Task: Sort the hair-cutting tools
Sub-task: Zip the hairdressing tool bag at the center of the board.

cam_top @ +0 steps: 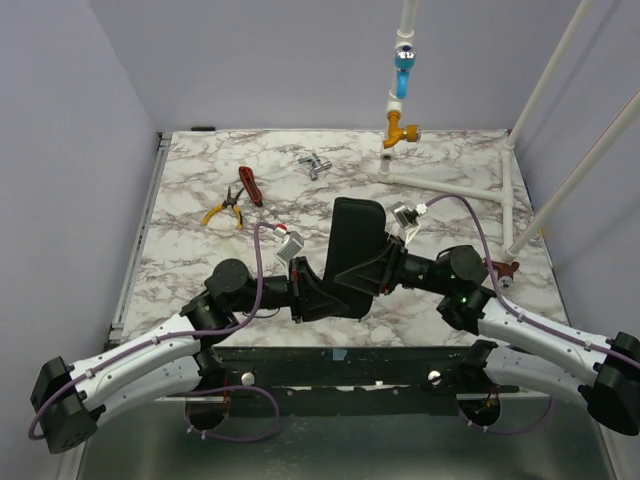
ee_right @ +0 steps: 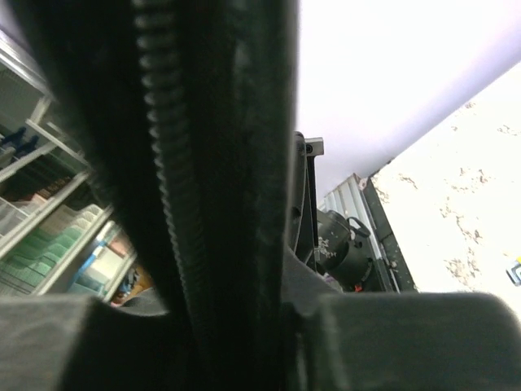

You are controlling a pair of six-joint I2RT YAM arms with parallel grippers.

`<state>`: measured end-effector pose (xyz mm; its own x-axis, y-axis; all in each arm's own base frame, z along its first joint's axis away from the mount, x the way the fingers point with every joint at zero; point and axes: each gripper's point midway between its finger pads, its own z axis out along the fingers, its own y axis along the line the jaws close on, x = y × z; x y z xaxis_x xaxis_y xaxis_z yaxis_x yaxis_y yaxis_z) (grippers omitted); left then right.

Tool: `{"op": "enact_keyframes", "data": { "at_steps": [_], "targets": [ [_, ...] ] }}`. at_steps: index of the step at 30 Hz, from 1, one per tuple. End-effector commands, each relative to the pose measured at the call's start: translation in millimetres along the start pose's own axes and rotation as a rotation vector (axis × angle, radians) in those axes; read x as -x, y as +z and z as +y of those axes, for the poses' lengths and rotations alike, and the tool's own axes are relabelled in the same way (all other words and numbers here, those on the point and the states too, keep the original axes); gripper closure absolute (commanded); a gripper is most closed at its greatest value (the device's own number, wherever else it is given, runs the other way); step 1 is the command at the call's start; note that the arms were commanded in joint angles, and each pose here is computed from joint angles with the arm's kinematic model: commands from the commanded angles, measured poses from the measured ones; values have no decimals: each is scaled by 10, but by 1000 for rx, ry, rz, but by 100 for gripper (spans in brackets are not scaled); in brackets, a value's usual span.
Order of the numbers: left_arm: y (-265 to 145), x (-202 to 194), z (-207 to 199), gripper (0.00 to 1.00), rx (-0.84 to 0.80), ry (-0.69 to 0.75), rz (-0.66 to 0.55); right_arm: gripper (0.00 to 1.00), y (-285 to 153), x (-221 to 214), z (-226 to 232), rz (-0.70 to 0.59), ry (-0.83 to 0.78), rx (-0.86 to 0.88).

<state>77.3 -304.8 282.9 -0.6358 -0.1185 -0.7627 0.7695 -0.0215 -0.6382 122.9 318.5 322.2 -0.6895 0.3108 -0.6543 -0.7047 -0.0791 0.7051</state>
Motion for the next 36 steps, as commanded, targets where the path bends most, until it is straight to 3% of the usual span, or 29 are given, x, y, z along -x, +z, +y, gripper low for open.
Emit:
{"op": "enact_keyframes", "data": {
  "at_steps": [1,5,12,15,20,24,29,33,36],
  "targets": [
    [-80,237,-116,100,29,97,-73,51,6,125,24,1,-86,-73],
    [-205,438,-39,100,145,143,-138,41,-105,226,-171,-3,-169,-250],
    [-497,1040,81,100,386,214,-319,39,-416,511,-365,-26,-341,-524],
    [-604,1317,103,100,480,223,-366,39,-473,533,-419,-22,-393,-557],
    [-533,1613,147,100,537,184,-340,40,-415,633,-447,-35,-457,-565],
    [-410,1754,161,100,517,92,-301,42,-318,739,-473,-50,-522,-583],
    [-326,1790,262,100,460,-20,-265,43,-262,930,-632,-113,-625,-724],
    [-403,1779,410,100,383,-95,-276,29,-315,935,-734,-192,-667,-738],
    [-446,1737,547,100,309,-163,-266,27,-336,873,-767,-180,-679,-728]
  ]
}}
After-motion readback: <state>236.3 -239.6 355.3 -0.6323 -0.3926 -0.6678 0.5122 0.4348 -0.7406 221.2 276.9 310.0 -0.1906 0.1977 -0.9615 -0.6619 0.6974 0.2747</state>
